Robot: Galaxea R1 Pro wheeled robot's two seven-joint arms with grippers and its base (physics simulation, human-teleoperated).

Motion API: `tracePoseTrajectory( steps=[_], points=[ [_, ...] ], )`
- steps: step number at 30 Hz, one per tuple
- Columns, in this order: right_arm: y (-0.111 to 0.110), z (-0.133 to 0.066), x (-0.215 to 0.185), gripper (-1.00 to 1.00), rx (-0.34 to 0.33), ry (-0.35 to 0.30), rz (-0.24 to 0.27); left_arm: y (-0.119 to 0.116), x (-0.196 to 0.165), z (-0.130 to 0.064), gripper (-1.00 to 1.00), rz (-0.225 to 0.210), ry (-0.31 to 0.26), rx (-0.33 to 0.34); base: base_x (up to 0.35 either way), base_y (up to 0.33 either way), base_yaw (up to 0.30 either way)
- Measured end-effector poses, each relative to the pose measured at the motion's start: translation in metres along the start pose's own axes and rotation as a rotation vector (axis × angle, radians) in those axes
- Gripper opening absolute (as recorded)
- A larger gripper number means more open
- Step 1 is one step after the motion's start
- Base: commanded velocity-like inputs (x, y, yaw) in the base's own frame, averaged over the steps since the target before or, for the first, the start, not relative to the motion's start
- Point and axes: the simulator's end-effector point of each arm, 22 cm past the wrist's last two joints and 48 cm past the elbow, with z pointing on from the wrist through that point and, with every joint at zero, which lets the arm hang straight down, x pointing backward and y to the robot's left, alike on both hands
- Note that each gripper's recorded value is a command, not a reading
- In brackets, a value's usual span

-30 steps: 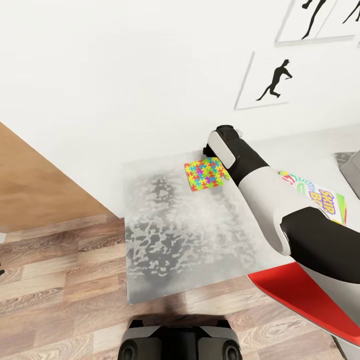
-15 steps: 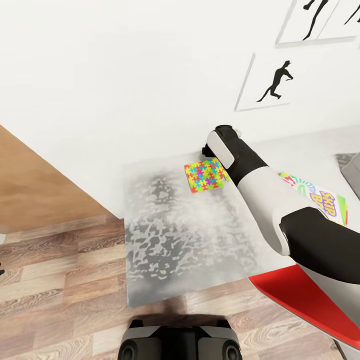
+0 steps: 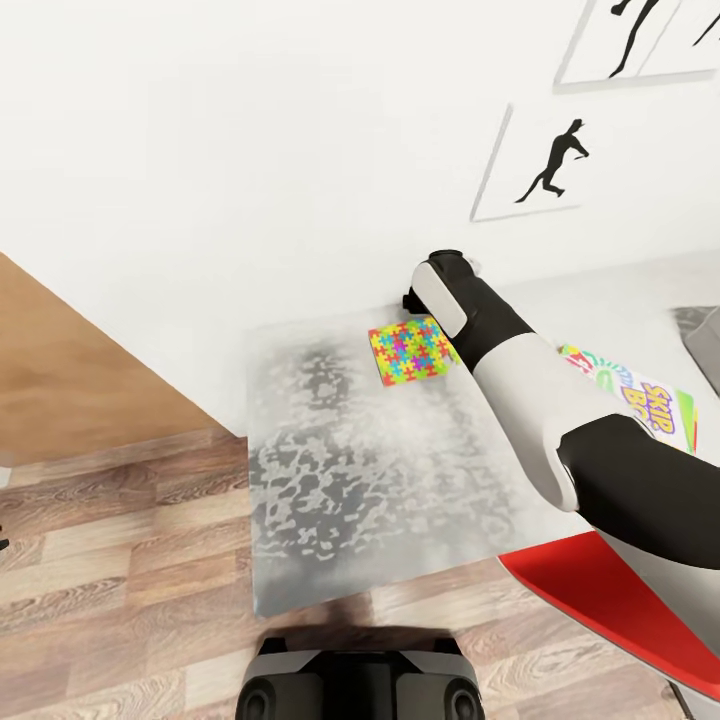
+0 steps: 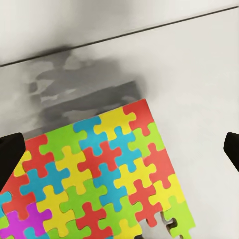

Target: Put all the toys in the child's room - the three board games (two on the bed and one on the table), the two jigsaw puzzles on the table, and the tennis ball on the table - inside the toy box on the table in the child's room.

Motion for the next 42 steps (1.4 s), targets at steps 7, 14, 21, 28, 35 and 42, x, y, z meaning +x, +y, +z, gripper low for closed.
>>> tracePoseTrajectory(
  steps=[7, 14, 21, 28, 35, 42],
  points=[
    [0.001, 0.006, 0.005, 1.00, 0.000, 0.009, 0.001, 0.003, 0.002, 0.002, 1.00, -0.006, 0.006, -0.005, 0.000, 0.000, 0.000],
    [0.002, 0.014, 0.010, 1.00, 0.000, 0.013, 0.007, 0.007, 0.004, 0.004, 1.00, -0.012, 0.012, -0.011, 0.000, 0.000, 0.000],
    [0.003, 0.021, 0.013, 1.00, 0.001, 0.009, 0.019, 0.011, 0.006, 0.006, 1.00, -0.019, 0.019, -0.017, 0.000, 0.000, 0.000],
    [0.004, 0.029, 0.018, 1.00, 0.002, 0.016, 0.022, 0.015, 0.008, 0.007, 1.00, -0.026, 0.026, -0.024, 0.000, 0.000, 0.000],
    [0.005, 0.035, 0.023, 1.00, 0.003, 0.024, 0.022, 0.019, 0.010, 0.009, 1.00, -0.033, 0.032, -0.030, 0.000, 0.000, 0.000],
    [0.006, 0.041, 0.025, 1.00, 0.002, 0.027, 0.022, 0.023, 0.013, 0.011, 1.00, -0.040, 0.039, -0.036, 0.000, 0.000, 0.000]
  ],
)
